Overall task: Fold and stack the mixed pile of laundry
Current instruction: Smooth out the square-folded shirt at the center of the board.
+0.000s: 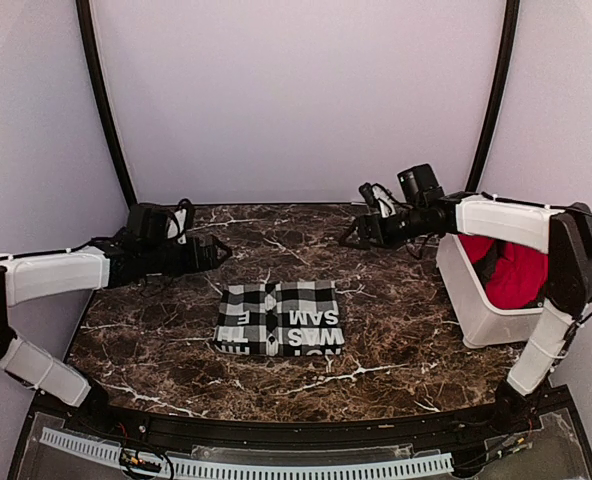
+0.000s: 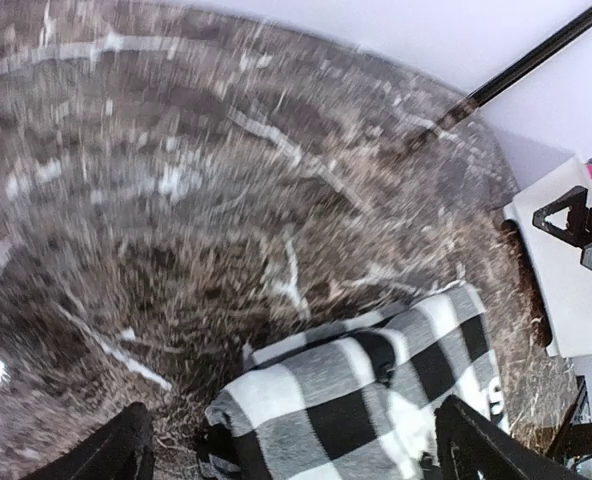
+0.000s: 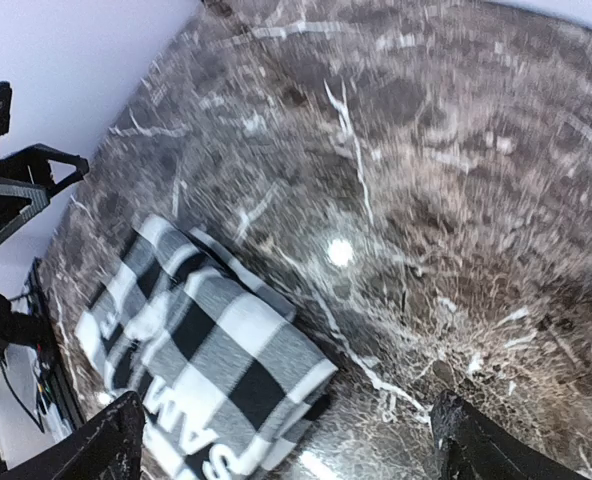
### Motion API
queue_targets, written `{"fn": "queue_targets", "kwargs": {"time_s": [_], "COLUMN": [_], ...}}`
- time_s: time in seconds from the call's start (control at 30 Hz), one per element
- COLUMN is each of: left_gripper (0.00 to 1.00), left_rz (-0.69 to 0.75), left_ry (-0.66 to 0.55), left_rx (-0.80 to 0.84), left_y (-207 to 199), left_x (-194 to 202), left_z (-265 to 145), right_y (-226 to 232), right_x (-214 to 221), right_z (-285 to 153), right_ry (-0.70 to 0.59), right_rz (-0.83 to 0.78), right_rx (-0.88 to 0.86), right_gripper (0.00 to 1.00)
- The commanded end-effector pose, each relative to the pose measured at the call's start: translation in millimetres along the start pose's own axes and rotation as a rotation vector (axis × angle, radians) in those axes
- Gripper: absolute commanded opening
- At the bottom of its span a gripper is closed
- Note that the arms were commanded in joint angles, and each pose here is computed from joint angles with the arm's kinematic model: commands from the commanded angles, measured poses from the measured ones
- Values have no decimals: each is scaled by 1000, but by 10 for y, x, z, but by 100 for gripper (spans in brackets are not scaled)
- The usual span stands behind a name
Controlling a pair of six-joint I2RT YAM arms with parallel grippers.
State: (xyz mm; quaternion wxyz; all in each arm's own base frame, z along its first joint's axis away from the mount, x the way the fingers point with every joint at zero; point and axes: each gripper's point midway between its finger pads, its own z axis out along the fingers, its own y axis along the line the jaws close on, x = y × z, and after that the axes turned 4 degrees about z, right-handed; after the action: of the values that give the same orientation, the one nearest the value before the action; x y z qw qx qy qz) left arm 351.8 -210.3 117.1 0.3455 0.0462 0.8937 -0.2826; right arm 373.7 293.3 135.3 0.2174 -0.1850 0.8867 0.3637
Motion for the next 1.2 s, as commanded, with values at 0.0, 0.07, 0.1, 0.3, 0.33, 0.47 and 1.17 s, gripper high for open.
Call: {"fn": "queue_targets", "kwargs": {"time_s": [0.0, 0.07, 0.1, 0.3, 0.33, 0.47, 1.17], "left_gripper": [99, 99, 99, 99, 99, 99, 99], "left_rz": [159, 129, 106, 141, 125, 118, -150], "left_ry": [-219, -310, -342, -262, -211, -20, 247], "left_rx": [-44, -43, -61, 234, 259, 387, 534], "left_y": [-308, -389, -364, -986, -1052, -1419, -1516], "left_x": [-674, -841, -881, -677, -552, 114, 1152], "left_z": [-830, -1118, -1196, -1376, -1328, -1111, -239], "right_y": [586, 719, 754, 1154, 1318, 1764, 1742], "right_x": [-543, -671, -708, -345, -243, 469, 1305], "right_z": [-803, -1058, -1141, -1061, -1013, -615, 473], "right_ry": [-234, -310, -335, -195, -188, -91, 219], "right_rz": [-170, -161, -143, -73, -60, -78, 220], "right_rx": [-19, -35, -42, -300, -373, -429, -610], "right_gripper": [99, 99, 99, 99, 99, 99, 99]}}
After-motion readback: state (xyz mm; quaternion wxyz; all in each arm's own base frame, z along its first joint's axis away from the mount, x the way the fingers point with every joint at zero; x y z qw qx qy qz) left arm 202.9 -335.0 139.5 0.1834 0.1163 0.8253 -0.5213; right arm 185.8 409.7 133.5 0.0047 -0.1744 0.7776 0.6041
